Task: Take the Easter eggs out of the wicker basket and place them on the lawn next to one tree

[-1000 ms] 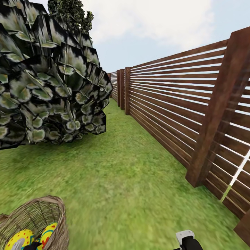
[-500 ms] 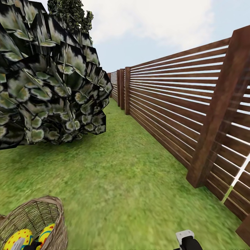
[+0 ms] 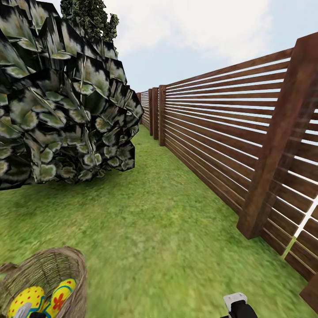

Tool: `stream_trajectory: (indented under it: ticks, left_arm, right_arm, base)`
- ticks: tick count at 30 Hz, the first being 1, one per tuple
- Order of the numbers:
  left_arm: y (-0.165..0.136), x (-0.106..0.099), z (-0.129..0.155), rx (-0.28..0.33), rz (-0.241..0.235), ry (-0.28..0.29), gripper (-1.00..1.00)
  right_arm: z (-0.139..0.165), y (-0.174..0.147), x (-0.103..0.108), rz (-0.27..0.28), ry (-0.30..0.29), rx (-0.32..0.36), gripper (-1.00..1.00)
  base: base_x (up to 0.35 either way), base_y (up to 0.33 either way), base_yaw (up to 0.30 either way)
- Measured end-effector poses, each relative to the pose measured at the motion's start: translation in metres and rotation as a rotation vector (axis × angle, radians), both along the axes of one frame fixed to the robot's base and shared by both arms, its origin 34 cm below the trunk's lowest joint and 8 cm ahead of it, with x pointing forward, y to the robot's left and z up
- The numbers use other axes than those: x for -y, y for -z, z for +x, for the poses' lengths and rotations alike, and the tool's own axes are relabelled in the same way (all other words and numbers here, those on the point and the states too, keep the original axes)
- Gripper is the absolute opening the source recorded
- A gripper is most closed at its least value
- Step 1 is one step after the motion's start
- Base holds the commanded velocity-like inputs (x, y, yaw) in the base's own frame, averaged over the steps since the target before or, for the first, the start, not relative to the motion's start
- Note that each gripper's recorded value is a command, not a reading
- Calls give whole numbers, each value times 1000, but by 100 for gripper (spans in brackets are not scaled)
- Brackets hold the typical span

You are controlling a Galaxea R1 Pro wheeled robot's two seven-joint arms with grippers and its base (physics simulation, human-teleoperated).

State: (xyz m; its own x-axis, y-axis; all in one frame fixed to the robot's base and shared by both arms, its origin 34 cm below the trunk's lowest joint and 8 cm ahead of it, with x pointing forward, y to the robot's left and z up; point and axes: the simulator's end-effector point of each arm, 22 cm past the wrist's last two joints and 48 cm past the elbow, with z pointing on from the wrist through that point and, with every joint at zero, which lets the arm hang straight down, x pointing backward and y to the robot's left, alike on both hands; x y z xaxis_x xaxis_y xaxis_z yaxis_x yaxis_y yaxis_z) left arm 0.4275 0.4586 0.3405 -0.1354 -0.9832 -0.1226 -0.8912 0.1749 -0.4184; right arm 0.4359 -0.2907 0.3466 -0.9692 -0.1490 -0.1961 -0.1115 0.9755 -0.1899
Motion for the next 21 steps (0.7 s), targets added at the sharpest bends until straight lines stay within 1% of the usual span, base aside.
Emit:
stream_trajectory:
  ticks: [6,10,19,21]
  left_arm:
    - [0,0,-1,-3,2,3,-100]
    - [0,0,-1,-3,2,4,-100]
    - [1,1,-1,-4,2,5,-100]
    - [1,1,-1,-4,2,5,-100]
  right_arm:
    - [-3,3,-1,1,-2,-9,100]
    - [-5,5,-7,-4,-28,-17,100]
    - [-6,5,-6,-6,-30,-18,100]
    - [1,1,-2,-1,-28,4,100]
  base:
    - [0,0,0]
    - [0,0,0]
    - [0,0,0]
    - [0,0,0]
